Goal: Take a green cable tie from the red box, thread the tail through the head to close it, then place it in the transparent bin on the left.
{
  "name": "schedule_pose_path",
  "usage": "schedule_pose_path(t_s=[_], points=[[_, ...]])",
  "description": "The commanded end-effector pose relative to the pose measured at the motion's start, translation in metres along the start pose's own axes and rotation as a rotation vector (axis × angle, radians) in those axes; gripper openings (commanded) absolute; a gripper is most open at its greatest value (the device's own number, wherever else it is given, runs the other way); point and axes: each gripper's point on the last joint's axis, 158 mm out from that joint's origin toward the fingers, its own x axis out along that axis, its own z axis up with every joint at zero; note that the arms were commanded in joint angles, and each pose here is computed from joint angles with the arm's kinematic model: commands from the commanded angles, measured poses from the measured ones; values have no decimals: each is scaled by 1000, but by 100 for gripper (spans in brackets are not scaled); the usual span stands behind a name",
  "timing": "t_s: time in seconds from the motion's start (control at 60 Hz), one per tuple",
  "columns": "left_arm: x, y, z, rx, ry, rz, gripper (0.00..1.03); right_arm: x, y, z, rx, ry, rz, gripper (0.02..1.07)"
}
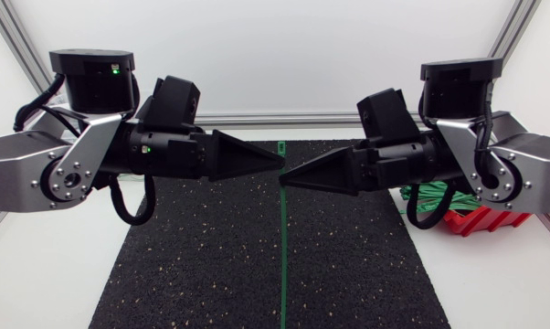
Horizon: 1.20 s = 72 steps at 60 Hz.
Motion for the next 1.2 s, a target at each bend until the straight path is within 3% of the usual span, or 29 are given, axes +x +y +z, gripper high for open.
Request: schedule_pose_path(t_s=[0.0,1.183], points=[[0,6,1,-24,-6,5,24,3,2,-9,30,13,15,8],[1,10,2,-33,-18,28,4,1,3,-8,22,7,9,8]])
